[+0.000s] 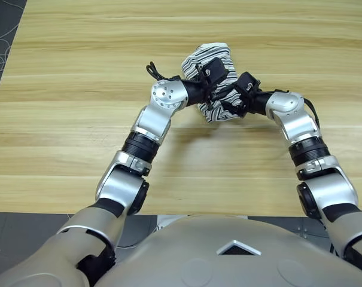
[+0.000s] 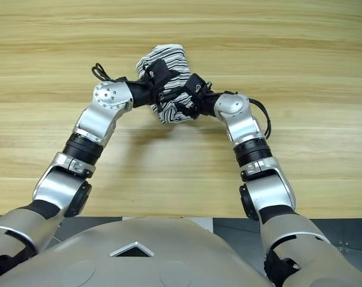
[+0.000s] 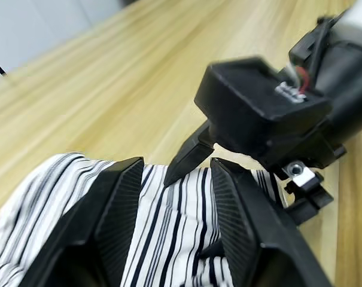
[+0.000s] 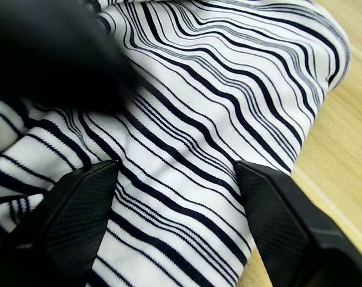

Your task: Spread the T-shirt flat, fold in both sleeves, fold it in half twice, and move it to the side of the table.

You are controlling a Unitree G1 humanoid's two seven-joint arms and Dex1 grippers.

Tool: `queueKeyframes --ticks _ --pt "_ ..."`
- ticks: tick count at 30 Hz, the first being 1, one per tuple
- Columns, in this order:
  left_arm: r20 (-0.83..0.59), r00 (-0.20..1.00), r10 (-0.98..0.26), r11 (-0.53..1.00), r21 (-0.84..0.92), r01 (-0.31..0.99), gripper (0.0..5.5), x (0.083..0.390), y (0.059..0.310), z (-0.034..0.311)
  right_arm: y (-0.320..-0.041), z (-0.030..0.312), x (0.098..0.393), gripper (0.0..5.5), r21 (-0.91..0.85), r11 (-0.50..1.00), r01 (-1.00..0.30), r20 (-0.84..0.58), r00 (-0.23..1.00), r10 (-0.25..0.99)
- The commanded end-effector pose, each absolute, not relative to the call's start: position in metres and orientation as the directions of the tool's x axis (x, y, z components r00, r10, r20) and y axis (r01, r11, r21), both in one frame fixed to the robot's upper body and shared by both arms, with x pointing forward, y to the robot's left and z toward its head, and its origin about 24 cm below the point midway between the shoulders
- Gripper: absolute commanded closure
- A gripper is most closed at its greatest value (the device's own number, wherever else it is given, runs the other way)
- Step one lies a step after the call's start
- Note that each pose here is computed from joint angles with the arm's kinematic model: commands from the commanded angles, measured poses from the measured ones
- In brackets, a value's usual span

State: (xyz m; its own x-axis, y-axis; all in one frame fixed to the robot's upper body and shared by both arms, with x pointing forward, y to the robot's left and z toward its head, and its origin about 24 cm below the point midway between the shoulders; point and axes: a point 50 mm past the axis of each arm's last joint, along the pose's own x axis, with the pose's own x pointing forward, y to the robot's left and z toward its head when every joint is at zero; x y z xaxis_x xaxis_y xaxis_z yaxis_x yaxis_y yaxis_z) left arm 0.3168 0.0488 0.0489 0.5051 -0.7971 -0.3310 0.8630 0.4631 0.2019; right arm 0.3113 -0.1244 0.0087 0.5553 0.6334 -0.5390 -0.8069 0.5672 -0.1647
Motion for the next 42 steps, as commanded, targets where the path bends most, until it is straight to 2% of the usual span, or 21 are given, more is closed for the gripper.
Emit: queueKeyframes --ticks 1,7,13,21,25,28,31,33,36,39,42 --pt "-0.404 0.557 -0.725 0.487 0.271 0.830 3.43 0.332 0.055 0.043 -0.137 -0.041 0.279 1.94 -0.090 0.571 -0.816 -0.724 0.447 0.525" --pt "-0.504 0.599 -0.622 0.535 0.286 0.795 3.43 0.332 0.085 0.018 -0.141 -0.042 0.281 1.94 -0.123 0.577 -0.808 -0.732 0.466 0.497" --pt "-0.529 0.579 -0.621 0.530 0.262 0.807 3.43 0.316 0.105 0.008 -0.145 -0.046 0.283 1.94 -0.155 0.586 -0.795 -0.741 0.486 0.463" --pt "-0.501 0.588 -0.635 0.537 0.260 0.802 3.43 0.284 0.148 0.036 -0.153 -0.050 0.289 1.94 -0.205 0.608 -0.767 -0.753 0.521 0.402" --pt "-0.476 0.645 -0.598 0.584 0.294 0.757 3.43 0.289 0.163 0.049 -0.150 -0.050 0.292 1.94 -0.205 0.603 -0.771 -0.749 0.520 0.410" --pt "-0.460 0.660 -0.594 0.592 0.306 0.746 3.43 0.293 0.163 0.054 -0.149 -0.046 0.294 1.94 -0.175 0.605 -0.777 -0.735 0.512 0.445" --pt "-0.443 0.683 -0.581 0.609 0.320 0.726 3.43 0.298 0.164 0.056 -0.137 -0.027 0.301 1.94 -0.024 0.649 -0.761 -0.631 0.515 0.581" --pt "-0.425 0.696 -0.578 0.618 0.329 0.714 3.43 0.300 0.165 0.059 -0.132 -0.004 0.314 1.94 0.071 0.683 -0.727 -0.504 0.564 0.654" --pt "-0.384 0.724 -0.572 0.638 0.346 0.688 3.43 0.303 0.167 0.067 -0.138 0.032 0.335 1.94 0.131 0.734 -0.666 -0.323 0.671 0.667" --pt "-0.326 0.757 -0.566 0.669 0.356 0.653 3.43 0.305 0.171 0.079 -0.141 0.072 0.350 1.94 0.241 0.720 -0.650 -0.115 0.718 0.687" --pt "-0.290 0.777 -0.559 0.689 0.359 0.630 3.43 0.307 0.173 0.086 -0.141 0.088 0.357 1.94 0.306 0.705 -0.640 -0.034 0.732 0.680"
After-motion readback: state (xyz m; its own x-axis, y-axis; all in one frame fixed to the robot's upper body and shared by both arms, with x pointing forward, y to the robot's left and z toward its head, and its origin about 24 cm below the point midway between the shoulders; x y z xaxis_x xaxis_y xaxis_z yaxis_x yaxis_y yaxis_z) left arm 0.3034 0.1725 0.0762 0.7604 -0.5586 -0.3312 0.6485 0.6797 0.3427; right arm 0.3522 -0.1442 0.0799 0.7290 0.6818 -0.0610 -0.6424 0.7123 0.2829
